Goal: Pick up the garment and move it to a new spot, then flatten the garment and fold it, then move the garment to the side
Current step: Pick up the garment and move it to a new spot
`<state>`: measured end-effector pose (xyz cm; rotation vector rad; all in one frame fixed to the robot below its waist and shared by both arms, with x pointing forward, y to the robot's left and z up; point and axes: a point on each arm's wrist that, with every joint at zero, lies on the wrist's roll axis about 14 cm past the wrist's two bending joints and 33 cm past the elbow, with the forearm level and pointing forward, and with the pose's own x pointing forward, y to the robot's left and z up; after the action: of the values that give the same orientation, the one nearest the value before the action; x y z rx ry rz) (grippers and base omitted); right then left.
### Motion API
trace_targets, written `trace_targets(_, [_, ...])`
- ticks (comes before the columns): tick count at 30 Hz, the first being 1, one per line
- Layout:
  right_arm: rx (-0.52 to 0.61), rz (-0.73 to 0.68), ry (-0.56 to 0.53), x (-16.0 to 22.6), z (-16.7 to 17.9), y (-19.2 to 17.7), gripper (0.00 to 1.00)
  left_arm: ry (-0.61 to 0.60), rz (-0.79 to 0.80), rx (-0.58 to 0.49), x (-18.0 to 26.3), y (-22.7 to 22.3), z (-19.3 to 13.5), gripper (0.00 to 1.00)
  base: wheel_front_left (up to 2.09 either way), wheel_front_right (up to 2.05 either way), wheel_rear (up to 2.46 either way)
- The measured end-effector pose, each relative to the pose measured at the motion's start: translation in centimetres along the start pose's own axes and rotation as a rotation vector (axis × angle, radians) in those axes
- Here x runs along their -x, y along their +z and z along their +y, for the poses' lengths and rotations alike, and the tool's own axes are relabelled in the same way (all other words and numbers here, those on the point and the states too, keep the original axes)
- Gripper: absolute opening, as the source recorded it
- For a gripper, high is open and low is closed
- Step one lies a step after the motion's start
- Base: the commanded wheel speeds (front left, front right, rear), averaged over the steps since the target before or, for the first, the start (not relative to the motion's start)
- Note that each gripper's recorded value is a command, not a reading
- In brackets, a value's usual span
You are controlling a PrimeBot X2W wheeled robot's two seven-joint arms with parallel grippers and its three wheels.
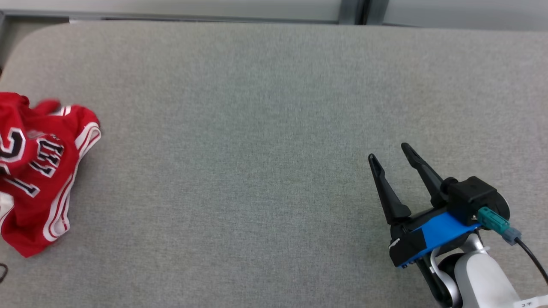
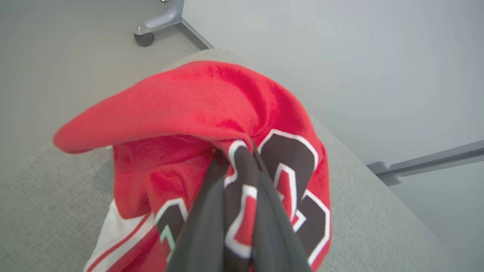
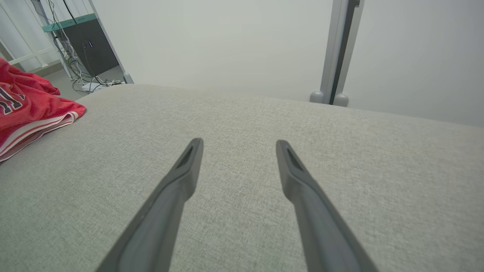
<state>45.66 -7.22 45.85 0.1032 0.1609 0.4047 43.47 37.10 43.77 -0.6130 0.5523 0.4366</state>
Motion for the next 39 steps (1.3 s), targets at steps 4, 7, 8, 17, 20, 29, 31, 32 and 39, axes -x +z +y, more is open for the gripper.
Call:
trace_targets(4, [-0.001, -0.048, 0.004, 0.9, 0.8, 1.8, 1.00, -0.120, -0.151, -0.095, 3.1, 5.5, -4.6, 0.00, 0.00, 0.00, 0.00])
trace_targets(7, [-0.007, -0.075, -0.005, 2.2, 1.1, 2.7, 1.00, -0.252, -0.262, -0.161, 6.8, 9.0, -9.5, 0.00, 0.00, 0.00, 0.00])
trace_targets(8, [-0.014, -0.084, -0.013, 2.7, 1.1, 3.0, 1.00, -0.301, -0.285, -0.182, 8.1, 9.6, -11.3, 0.00, 0.00, 0.00, 0.00])
trace_targets(17, [-0.019, -0.156, -0.115, 7.0, -0.7, 5.2, 1.00, -0.765, -0.307, -0.403, 17.6, 7.5, -27.3, 0.00, 0.00, 0.00, 0.00])
trace_targets(20, [-0.022, -0.161, -0.152, 8.2, -1.6, 5.2, 1.00, -0.898, -0.237, -0.470, 19.0, 3.8, -31.8, 0.00, 0.00, 0.00, 0.00])
trace_targets(29, [-0.053, -0.140, -0.261, 10.0, -4.7, 3.9, 1.00, -1.021, 0.141, -0.633, 14.9, -11.9, -37.4, 0.00, 0.00, 0.00, 0.00])
trace_targets(31, [-0.061, -0.134, -0.288, 10.3, -5.5, 3.4, 1.00, -0.993, 0.205, -0.659, 13.0, -15.1, -37.1, 0.00, 0.00, 0.00, 0.00])
trace_targets(32, [-0.061, -0.132, -0.299, 10.5, -5.9, 3.3, 1.00, -0.979, 0.233, -0.664, 12.1, -16.6, -36.9, 0.05, 0.00, 0.00, 0.00])
trace_targets(39, [-0.063, -0.130, -0.352, 11.3, -7.4, 2.8, 1.00, -0.836, 0.402, -0.800, 7.5, -25.5, -31.8, 1.00, 0.00, 0.00, 0.00])
